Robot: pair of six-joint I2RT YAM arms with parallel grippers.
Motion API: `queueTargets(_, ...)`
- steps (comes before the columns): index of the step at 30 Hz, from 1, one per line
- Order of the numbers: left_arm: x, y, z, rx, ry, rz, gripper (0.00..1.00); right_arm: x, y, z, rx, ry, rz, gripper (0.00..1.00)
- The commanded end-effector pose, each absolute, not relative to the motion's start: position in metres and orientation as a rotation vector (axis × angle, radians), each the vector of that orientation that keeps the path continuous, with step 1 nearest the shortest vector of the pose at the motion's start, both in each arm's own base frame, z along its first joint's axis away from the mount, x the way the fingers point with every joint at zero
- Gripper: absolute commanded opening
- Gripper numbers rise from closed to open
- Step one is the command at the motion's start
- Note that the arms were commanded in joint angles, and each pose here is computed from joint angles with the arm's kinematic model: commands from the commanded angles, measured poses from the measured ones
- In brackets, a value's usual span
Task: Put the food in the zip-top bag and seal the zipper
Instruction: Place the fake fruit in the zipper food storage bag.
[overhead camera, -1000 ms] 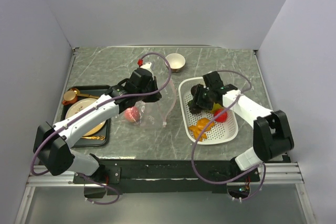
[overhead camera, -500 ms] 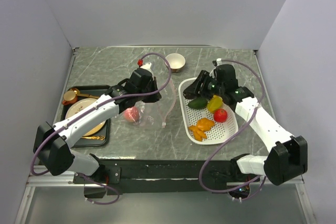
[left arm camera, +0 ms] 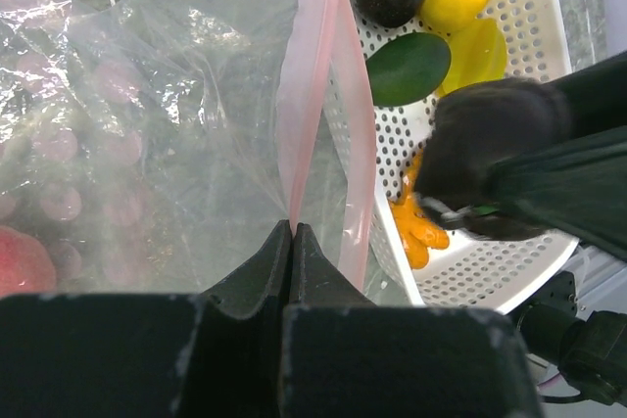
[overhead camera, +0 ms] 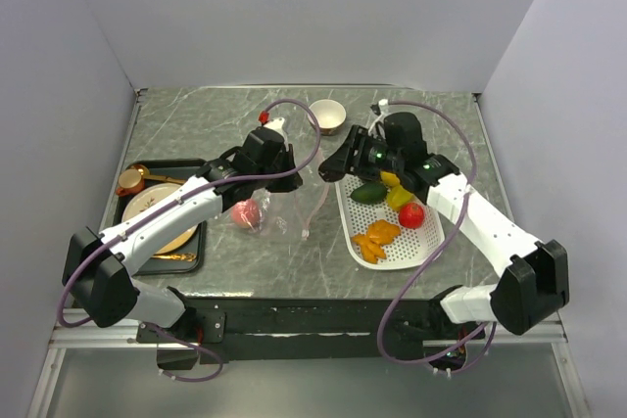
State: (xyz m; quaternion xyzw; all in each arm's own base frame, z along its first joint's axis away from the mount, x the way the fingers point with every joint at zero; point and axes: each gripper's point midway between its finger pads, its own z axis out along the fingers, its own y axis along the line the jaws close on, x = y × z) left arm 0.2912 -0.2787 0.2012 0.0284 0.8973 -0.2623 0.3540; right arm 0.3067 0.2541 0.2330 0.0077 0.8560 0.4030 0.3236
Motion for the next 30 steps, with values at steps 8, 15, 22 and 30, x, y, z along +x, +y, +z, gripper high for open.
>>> queueTargets(8, 0.289, -0.287, 0.236, 0.131, 2.231, -0.775, 0.01, 0.3, 0.292, 0.228, -0.113, 2.302, 1.053, 0.36)
queueTargets(15, 0.288, -0.287, 0.247, 0.127, 2.212, -0.792, 0.01, 0.306, 0.291, 0.22, -0.113, 2.335, 0.972, 0.4)
queueTargets(22, 0.286, -0.284, 0.257, 0.118, 2.192, -0.797, 0.01, 0.312, 0.292, 0.218, -0.107, 2.355, 0.928, 0.68)
queueTargets(30, 0.285, -0.281, 0.258, 0.114, 2.189, -0.79, 0.01, 0.315, 0.284, 0.236, -0.089, 2.293, 0.901, 0.91)
